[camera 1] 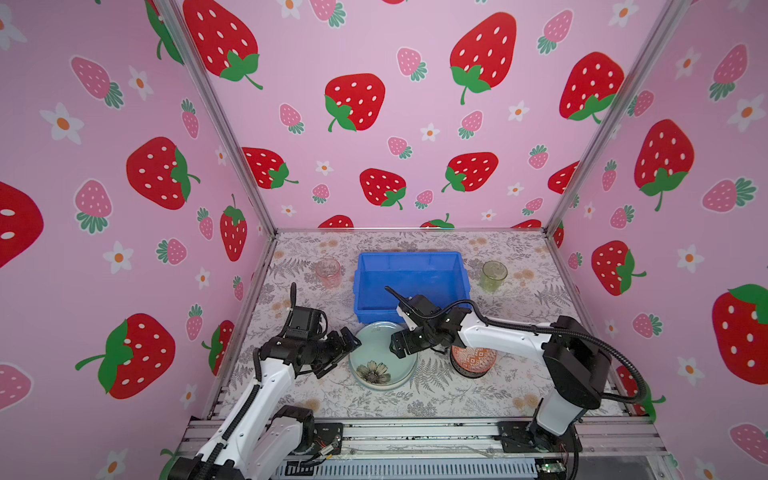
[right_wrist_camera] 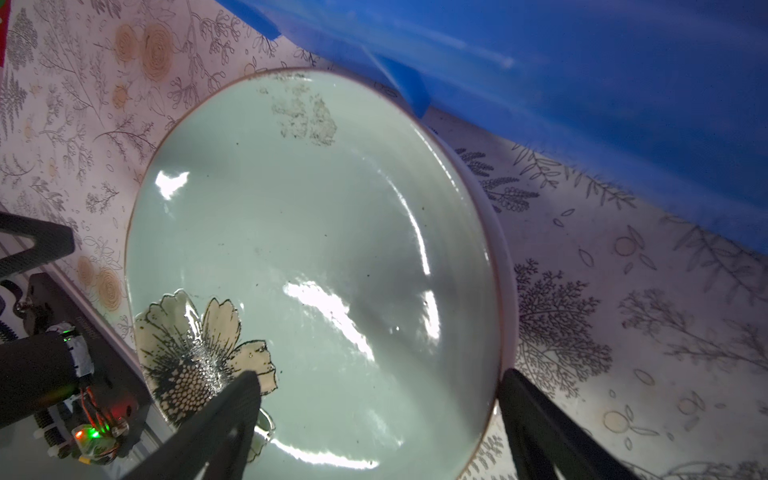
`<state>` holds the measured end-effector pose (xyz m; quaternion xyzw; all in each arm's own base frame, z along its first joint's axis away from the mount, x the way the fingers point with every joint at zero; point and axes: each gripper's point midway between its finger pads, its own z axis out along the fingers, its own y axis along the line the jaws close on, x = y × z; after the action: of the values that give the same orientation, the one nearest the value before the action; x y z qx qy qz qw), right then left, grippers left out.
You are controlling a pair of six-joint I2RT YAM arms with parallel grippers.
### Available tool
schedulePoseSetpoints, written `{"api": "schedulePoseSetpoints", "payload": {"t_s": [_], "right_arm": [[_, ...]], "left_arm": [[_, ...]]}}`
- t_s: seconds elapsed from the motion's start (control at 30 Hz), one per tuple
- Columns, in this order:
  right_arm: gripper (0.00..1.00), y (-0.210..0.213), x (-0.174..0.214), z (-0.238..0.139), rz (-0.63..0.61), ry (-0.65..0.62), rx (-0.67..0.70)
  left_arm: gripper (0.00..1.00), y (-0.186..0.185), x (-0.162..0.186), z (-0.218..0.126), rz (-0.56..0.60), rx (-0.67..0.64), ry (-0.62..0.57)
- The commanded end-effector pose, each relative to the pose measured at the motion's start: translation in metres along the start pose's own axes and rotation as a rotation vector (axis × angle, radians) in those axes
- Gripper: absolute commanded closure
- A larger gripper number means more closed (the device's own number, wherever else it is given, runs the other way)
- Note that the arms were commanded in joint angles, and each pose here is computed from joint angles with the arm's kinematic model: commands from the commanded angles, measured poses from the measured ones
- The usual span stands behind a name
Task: Place the mixed dishes into the plastic bin
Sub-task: 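Lower the right gripper onto the green plate rim and pinch its edge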
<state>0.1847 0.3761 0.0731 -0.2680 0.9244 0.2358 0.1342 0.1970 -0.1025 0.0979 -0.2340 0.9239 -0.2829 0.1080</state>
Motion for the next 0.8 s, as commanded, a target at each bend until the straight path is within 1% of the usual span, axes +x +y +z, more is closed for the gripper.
{"api": "schedulePoseSetpoints", "payload": {"t_s": [0.0,0.23,0.43,0.77], "right_arm": [[0.07,0.0,-0.002,0.004,-0.002,0.01,0.002],[0.07,-0.004,0.001,0.005,0.0,0.012,0.015],[0.09,0.009,-0.003,0.003,-0.007,-0.011,-0.056],[0.11,0.022,0.002,0.003,0.005,-0.01,-0.145]], "left_arm": [[0.01,0.0,0.001,-0.001,0.016,-0.004,-0.002],[0.01,0.001,0.0,-0.005,0.018,-0.003,-0.024],[0.01,0.0,0.0,-0.002,0.017,0.0,-0.018],[0.01,0.002,0.005,0.011,-0.014,0.014,0.037]]}}
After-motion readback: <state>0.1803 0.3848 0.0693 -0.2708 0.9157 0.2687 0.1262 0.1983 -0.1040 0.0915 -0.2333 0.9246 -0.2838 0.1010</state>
